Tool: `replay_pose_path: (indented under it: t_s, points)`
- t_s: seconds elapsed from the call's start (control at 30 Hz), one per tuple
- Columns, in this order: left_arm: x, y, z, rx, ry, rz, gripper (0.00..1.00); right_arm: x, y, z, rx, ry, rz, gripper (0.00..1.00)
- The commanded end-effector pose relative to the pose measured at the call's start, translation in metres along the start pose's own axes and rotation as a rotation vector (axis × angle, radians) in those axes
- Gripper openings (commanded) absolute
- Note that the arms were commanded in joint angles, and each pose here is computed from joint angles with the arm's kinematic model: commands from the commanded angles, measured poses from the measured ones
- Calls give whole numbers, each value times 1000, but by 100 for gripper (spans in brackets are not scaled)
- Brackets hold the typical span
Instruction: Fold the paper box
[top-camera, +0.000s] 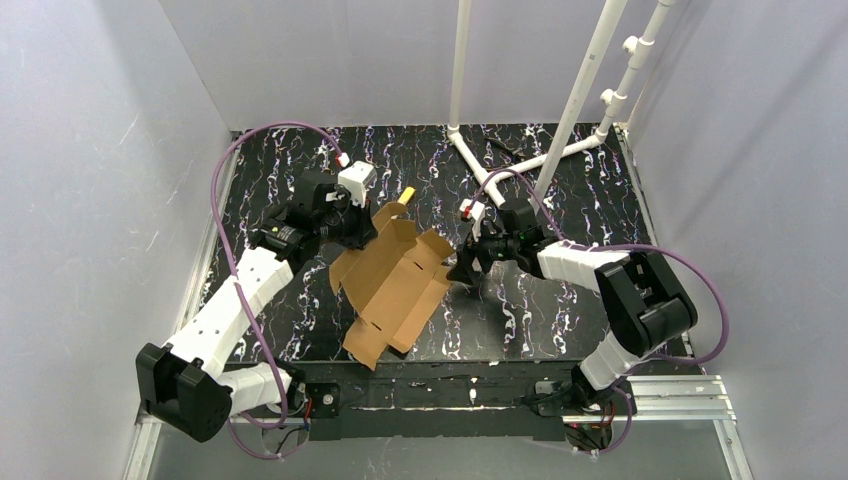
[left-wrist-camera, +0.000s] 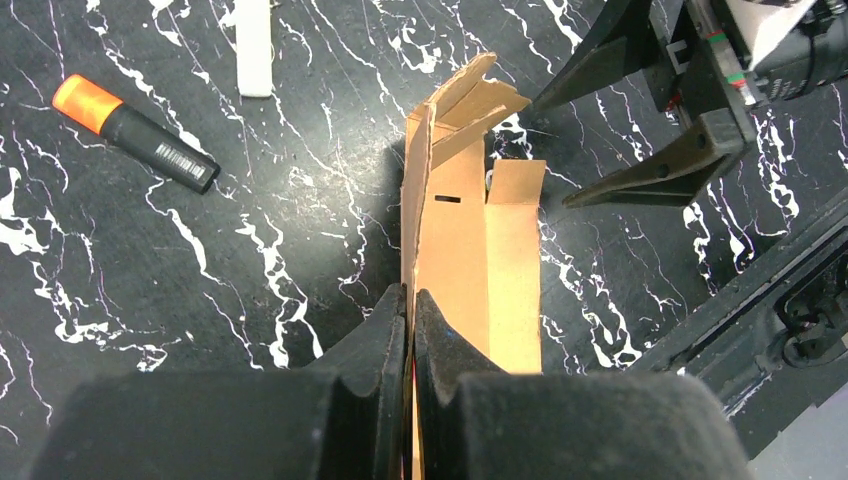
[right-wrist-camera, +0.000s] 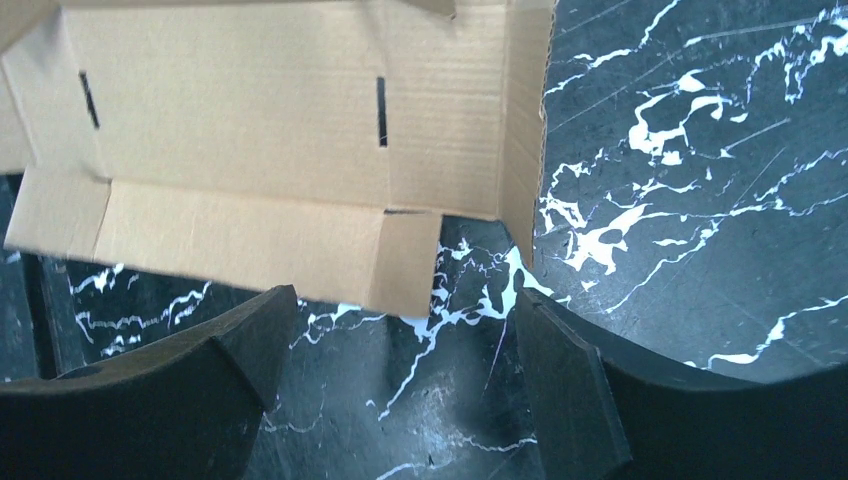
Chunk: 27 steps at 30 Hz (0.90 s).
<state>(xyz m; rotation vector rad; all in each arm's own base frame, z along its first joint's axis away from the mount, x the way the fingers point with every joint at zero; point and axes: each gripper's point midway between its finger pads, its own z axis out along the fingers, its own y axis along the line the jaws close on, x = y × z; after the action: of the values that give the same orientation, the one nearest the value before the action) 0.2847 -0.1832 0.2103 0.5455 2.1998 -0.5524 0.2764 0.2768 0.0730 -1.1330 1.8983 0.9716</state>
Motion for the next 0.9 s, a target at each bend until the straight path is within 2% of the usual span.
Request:
replay_pose_path:
  t_s: [0.0,0.2,0.33,0.57,0.77,0.87]
  points:
    - [-11,-4,-13,-12,-71,-11,0,-4,-6,10,18,-55,96,88]
    - [-6,-1,-13,-33,-70,-25,0,8,0,16,-20,-42,169,85]
    - [-7,3,-14,-55,-78,-26,0,13,4,18,-41,-32,206,78]
    - [-14,-1,-17,-37,-94,-19,0,8,1,20,-39,-42,208,52]
    - [-21,-16,-20,38,-105,-10,0,-3,-12,25,4,-57,195,23]
    - [-25,-26,-21,93,-104,-10,0,-14,-15,25,7,-71,184,14]
